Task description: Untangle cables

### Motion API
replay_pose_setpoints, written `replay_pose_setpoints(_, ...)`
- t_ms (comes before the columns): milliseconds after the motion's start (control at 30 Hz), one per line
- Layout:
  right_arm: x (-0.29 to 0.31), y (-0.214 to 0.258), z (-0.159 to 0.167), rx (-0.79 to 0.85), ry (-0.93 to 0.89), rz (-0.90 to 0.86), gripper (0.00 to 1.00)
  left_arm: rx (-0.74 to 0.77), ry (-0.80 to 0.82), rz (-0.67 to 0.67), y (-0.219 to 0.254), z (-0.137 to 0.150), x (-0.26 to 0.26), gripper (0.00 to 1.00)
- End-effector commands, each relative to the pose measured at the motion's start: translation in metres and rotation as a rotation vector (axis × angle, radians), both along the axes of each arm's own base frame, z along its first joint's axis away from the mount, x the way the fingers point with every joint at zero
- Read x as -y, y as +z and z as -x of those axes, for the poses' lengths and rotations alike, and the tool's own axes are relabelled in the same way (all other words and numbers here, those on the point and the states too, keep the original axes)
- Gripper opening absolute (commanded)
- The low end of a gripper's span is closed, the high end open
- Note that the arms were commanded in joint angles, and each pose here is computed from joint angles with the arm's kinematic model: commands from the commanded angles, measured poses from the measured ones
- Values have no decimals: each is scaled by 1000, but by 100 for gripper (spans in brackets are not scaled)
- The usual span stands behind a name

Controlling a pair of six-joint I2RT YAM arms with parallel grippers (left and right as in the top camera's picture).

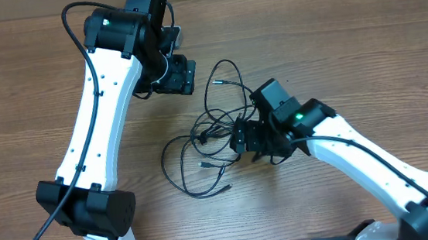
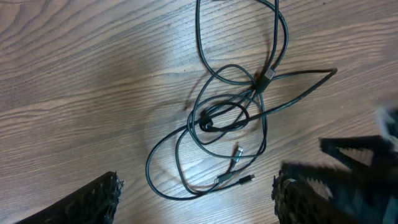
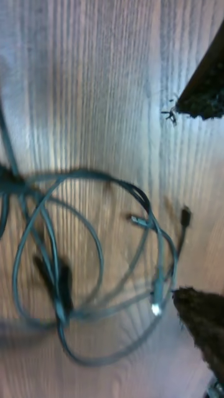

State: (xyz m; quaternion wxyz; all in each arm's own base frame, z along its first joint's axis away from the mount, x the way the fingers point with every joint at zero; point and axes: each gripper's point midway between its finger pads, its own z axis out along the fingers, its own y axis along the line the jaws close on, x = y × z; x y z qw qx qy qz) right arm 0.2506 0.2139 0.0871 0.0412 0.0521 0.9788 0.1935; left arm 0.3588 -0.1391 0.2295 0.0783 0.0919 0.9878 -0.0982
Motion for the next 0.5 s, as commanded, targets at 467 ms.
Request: replay_pose_setpoints(467, -13, -61, 0, -120, -142, 9, 66, -3, 14, -2, 0, -1, -2, 81)
